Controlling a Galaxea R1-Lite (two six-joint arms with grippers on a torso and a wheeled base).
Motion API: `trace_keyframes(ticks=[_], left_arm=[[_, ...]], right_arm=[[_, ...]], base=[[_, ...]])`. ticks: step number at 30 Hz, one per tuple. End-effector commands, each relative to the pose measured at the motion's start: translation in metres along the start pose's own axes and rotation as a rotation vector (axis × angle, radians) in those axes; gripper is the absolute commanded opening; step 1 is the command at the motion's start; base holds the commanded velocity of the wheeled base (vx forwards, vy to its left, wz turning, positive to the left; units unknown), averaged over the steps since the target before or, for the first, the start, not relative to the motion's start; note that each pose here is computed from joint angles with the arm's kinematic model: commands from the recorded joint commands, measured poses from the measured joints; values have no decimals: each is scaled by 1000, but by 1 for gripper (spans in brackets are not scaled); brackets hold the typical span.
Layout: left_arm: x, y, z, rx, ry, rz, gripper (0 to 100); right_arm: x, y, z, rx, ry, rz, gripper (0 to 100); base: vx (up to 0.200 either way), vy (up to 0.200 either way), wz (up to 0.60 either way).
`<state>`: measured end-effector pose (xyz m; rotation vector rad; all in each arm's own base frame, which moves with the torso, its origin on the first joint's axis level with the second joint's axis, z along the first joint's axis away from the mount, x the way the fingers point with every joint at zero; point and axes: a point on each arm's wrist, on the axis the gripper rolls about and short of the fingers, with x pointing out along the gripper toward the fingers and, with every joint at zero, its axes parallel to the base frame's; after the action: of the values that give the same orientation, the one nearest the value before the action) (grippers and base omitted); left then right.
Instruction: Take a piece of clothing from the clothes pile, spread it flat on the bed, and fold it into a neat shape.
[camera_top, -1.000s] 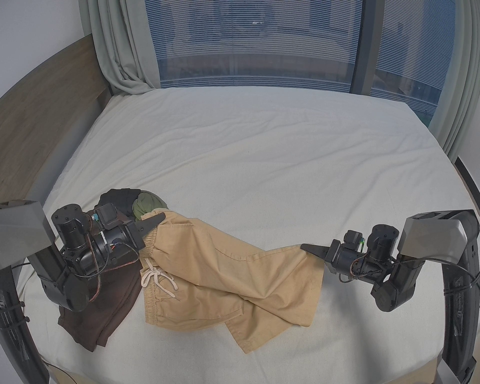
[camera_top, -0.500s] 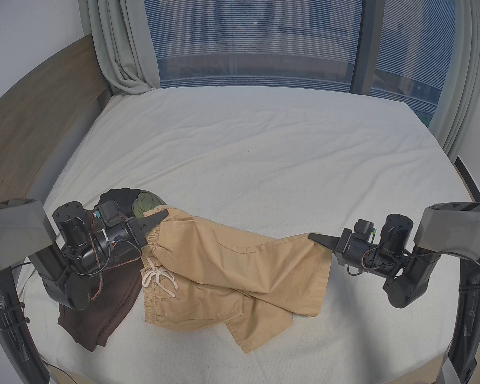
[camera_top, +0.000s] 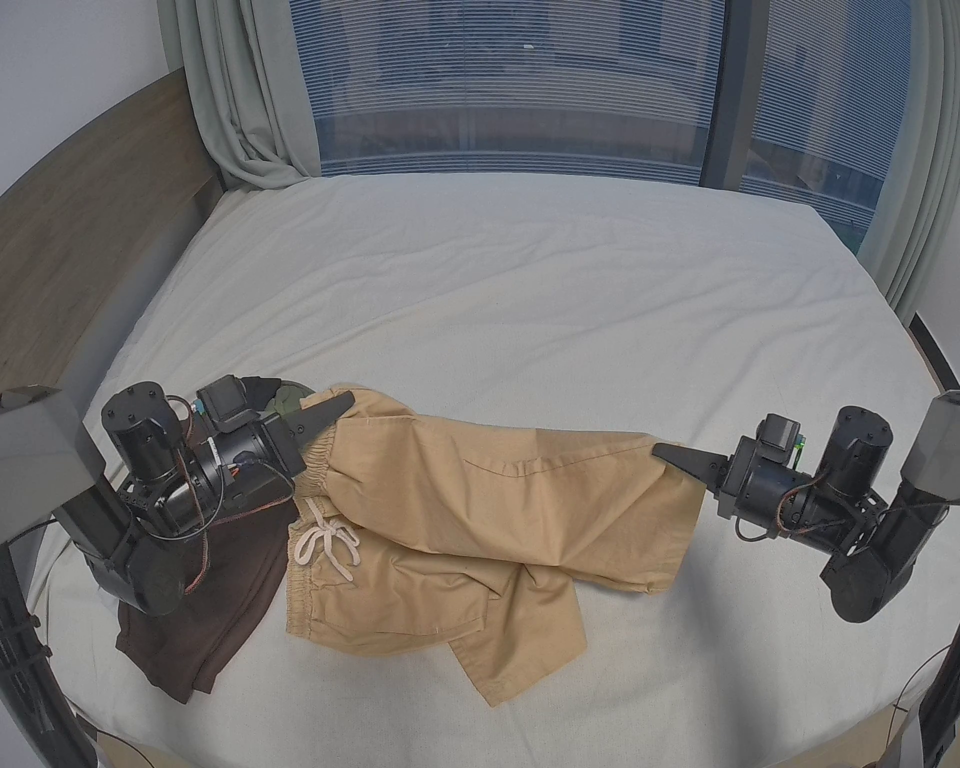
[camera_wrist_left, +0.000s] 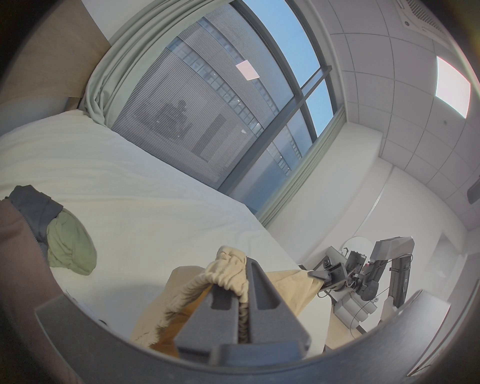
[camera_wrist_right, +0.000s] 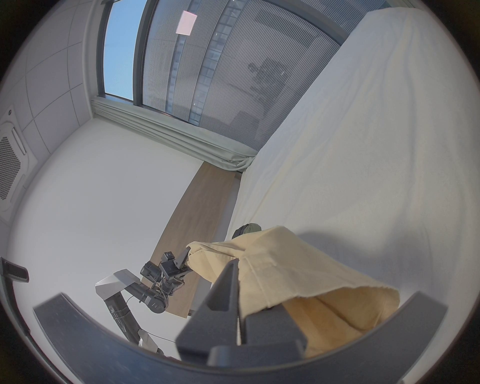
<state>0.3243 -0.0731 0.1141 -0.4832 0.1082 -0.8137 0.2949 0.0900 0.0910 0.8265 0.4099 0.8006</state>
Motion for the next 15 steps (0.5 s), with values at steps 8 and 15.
trace_keyframes(ticks=[8, 15], left_arm=[[-1, -19, 16, -23, -41, -48, 0], [0, -24, 18, -18, -45, -61, 0]], right_arm=[[-25, 31, 14, -59, -65, 41, 0], [-27, 35, 16, -70, -73, 52, 0]], base=[[0, 0, 0], [0, 0, 0]])
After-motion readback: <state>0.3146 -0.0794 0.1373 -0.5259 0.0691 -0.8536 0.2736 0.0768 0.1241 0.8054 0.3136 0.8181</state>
